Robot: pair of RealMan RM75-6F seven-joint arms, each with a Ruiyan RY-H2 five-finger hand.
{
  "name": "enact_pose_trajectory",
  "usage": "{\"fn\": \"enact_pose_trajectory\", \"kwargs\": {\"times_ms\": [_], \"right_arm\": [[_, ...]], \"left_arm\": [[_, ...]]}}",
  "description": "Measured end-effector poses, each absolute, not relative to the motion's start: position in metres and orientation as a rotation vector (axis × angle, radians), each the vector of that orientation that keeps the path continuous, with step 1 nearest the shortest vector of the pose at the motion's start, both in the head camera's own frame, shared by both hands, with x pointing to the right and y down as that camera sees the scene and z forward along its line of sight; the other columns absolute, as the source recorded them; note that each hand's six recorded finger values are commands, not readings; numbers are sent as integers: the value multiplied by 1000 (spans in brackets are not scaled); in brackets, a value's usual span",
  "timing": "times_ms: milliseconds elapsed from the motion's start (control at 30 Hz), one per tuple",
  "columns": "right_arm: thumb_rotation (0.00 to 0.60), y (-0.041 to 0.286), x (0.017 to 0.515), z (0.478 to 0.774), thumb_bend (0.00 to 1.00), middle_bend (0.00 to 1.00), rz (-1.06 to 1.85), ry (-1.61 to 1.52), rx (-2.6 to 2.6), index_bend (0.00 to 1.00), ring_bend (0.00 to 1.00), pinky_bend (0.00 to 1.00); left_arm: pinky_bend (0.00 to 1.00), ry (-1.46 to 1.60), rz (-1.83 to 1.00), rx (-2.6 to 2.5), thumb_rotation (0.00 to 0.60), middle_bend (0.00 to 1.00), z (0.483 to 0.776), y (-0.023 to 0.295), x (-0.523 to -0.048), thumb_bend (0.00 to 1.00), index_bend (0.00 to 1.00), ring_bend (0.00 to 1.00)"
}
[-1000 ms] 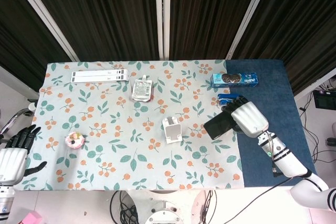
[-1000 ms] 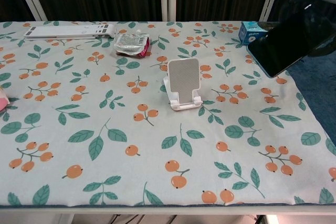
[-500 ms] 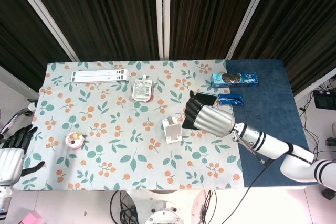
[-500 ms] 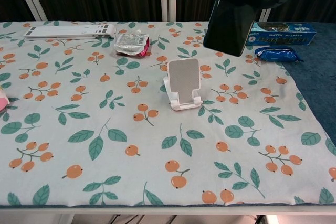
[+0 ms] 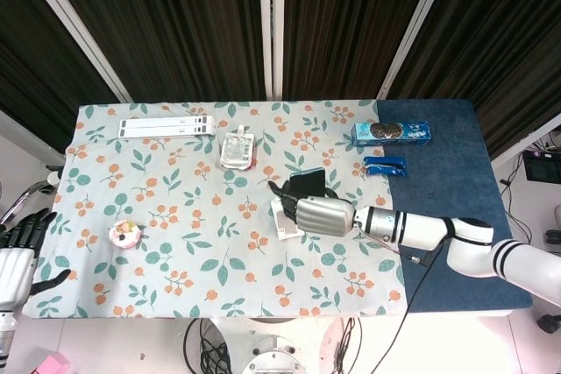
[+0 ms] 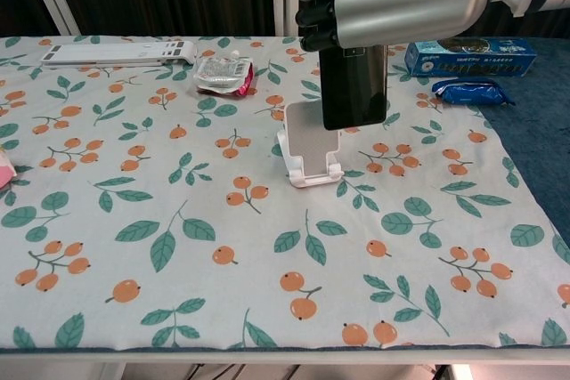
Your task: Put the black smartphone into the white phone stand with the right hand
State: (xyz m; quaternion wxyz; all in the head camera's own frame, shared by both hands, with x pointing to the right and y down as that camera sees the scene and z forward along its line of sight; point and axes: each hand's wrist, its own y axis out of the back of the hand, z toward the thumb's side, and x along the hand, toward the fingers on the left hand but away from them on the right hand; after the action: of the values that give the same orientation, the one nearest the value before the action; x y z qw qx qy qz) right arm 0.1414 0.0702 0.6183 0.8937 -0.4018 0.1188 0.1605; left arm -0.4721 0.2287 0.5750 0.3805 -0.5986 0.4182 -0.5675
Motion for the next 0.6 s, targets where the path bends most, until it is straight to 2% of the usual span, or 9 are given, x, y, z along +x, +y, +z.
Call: {"fn": "enact_pose_trajectory", "kwargs": {"times_ms": [600], "right_arm": [[600, 108, 107, 640, 151, 482, 365, 211, -729, 661, 488, 153]], "left_arm": [[209, 1096, -1454, -1526, 600, 77, 571, 237, -485, 0, 104, 91]]}}
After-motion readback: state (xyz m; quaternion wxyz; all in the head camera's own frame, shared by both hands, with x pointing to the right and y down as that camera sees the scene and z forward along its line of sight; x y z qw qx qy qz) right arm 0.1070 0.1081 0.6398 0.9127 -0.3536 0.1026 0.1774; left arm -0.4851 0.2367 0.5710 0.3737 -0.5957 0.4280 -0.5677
